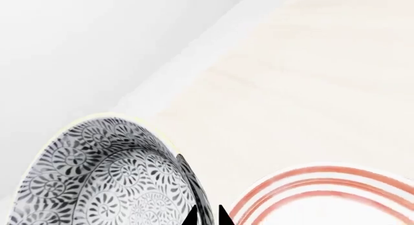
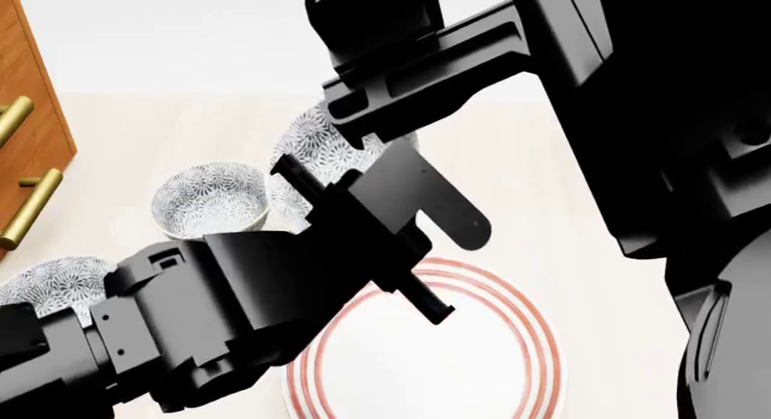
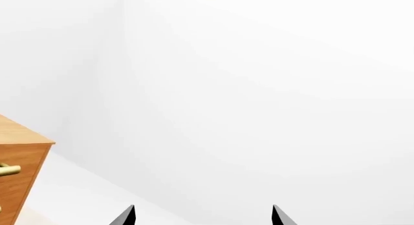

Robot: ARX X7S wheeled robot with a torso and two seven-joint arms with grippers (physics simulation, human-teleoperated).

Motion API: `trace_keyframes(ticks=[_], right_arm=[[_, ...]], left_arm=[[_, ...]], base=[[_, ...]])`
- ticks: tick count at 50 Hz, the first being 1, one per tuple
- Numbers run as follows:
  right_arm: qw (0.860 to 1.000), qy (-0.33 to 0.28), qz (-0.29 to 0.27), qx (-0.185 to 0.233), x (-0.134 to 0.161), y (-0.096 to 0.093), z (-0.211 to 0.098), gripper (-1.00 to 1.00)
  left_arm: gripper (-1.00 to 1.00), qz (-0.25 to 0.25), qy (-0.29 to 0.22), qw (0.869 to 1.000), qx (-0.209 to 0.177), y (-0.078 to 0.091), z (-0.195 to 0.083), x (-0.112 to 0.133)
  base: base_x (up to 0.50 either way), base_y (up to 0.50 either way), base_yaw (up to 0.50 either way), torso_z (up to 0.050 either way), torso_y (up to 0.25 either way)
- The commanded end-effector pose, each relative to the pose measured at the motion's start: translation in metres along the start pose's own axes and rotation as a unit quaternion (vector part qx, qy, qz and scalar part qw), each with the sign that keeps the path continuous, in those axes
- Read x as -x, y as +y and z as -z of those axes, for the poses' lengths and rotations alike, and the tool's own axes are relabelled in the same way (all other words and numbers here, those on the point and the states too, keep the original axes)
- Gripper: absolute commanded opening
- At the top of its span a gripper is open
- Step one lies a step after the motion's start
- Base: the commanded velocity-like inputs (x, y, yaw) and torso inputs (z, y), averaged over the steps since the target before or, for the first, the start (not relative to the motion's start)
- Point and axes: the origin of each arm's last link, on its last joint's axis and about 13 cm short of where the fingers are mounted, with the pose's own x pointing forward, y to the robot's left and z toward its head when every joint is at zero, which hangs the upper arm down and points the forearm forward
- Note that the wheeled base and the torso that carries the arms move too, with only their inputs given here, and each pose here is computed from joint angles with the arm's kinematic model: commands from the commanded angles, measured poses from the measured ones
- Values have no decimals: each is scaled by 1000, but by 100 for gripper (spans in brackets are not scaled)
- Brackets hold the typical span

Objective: Put the bowl at the front on the plate.

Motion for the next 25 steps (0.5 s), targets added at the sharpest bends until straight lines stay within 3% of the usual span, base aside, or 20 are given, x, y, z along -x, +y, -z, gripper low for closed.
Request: trace_keyframes(ticks=[1,12,17,25], right_arm=[[1000,0,3,-2,1,0,2,100],[1000,-1,2,-4,1,1,3,100],[1000,-1,3,-5,2,0,3,100],[1000,-1,3,-5,1,1,4,100]], left_arm=[[-100,10,28,999,25,0,-8,6],[-100,26,87,995,36,-1,-13,14],[-100,29,92,995,4,-5,-13,18],[-100,46,107,993,-17,-11,-12,23]], base=[[0,0,0,0,0],[0,0,0,0,1],[0,0,0,0,0],[0,0,0,0,0]])
